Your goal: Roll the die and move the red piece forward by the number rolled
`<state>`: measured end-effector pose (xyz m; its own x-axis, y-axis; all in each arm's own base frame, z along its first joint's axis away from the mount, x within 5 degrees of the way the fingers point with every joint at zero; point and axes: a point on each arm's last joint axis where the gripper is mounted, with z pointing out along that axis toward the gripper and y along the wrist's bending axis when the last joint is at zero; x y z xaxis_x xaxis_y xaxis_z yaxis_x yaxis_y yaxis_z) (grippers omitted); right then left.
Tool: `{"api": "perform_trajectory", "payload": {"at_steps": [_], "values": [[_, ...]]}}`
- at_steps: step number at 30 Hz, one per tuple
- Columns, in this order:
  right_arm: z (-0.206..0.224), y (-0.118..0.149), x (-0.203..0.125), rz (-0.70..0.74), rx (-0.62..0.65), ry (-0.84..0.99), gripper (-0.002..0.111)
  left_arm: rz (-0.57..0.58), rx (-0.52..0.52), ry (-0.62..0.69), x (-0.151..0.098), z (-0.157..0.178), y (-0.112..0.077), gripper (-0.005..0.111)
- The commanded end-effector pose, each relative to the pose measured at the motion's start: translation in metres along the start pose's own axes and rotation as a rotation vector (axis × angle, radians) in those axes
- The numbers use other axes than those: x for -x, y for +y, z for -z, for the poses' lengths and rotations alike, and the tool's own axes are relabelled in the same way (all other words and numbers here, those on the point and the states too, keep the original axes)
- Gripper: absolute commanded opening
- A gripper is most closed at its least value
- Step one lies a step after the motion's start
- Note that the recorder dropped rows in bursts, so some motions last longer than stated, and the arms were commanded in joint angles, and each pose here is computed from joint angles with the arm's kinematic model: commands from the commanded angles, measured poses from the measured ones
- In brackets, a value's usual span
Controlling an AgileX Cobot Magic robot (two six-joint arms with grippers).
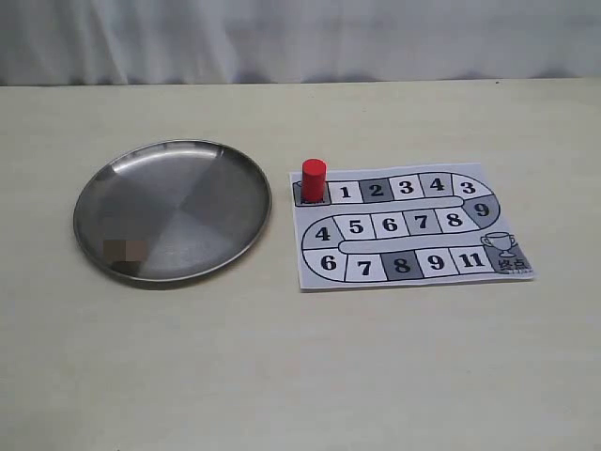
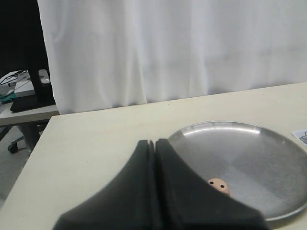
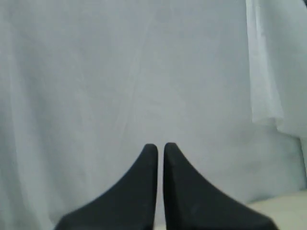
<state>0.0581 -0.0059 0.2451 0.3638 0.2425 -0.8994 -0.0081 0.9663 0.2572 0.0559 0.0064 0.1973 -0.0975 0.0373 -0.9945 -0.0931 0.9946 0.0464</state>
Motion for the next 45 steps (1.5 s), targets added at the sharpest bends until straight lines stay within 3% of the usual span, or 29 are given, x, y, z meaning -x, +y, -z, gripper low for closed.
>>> {"api": "perform_trajectory", "payload": {"at_steps": [1, 7, 15, 20, 24, 28, 30, 34, 38, 41, 45], "values": [[-0.022, -0.003, -0.013, 0.028, -0.055, 0.229, 0.004, 0.002, 0.002, -0.009, 0.000, 0.000, 0.000, 0.000], [-0.062, -0.004, -0.043, 0.072, -0.059, 0.566, 0.004, 0.002, 0.002, -0.009, 0.000, 0.000, 0.000, 0.000], [-0.133, 0.038, -0.121, 0.175, 0.157, 1.058, 0.004, 0.002, 0.002, -0.009, 0.000, 0.000, 0.000, 0.000], [-0.175, 0.100, -0.159, 0.284, 0.273, 1.183, 0.004, 0.002, 0.002, -0.009, 0.000, 0.000, 0.000, 0.000], [-0.198, 0.174, -0.181, 0.429, 0.420, 1.204, 0.004, 0.002, 0.002, -0.009, 0.000, 0.000, 0.000, 0.000], [-0.216, 0.232, -0.204, 0.550, 0.464, 1.284, 0.004, 0.002, 0.002, -0.009, 0.000, 0.000, 0.000, 0.000], [-0.223, 0.252, -0.217, 0.535, 0.526, 1.369, 0.004, 0.002, 0.002, -0.009, 0.000, 0.000, 0.000, 0.000], [-0.231, 0.294, -0.244, 0.413, 0.864, 1.508, 0.004, 0.002, 0.002, -0.009, 0.000, 0.000, 0.000, 0.000], [-0.242, 0.316, -0.267, 0.303, 0.901, 1.497, 0.006, 0.002, 0.002, -0.009, 0.000, 0.000, 0.000, 0.000], [-0.245, 0.327, -0.282, 0.306, 0.878, 1.480, 0.020, 0.002, 0.002, -0.009, 0.000, 0.000, 0.000, 0.000], [-0.239, 0.339, -0.297, 0.297, 0.881, 1.460, 0.055, 0.002, 0.002, -0.009, 0.000, 0.000, 0.000, 0.000]]}}
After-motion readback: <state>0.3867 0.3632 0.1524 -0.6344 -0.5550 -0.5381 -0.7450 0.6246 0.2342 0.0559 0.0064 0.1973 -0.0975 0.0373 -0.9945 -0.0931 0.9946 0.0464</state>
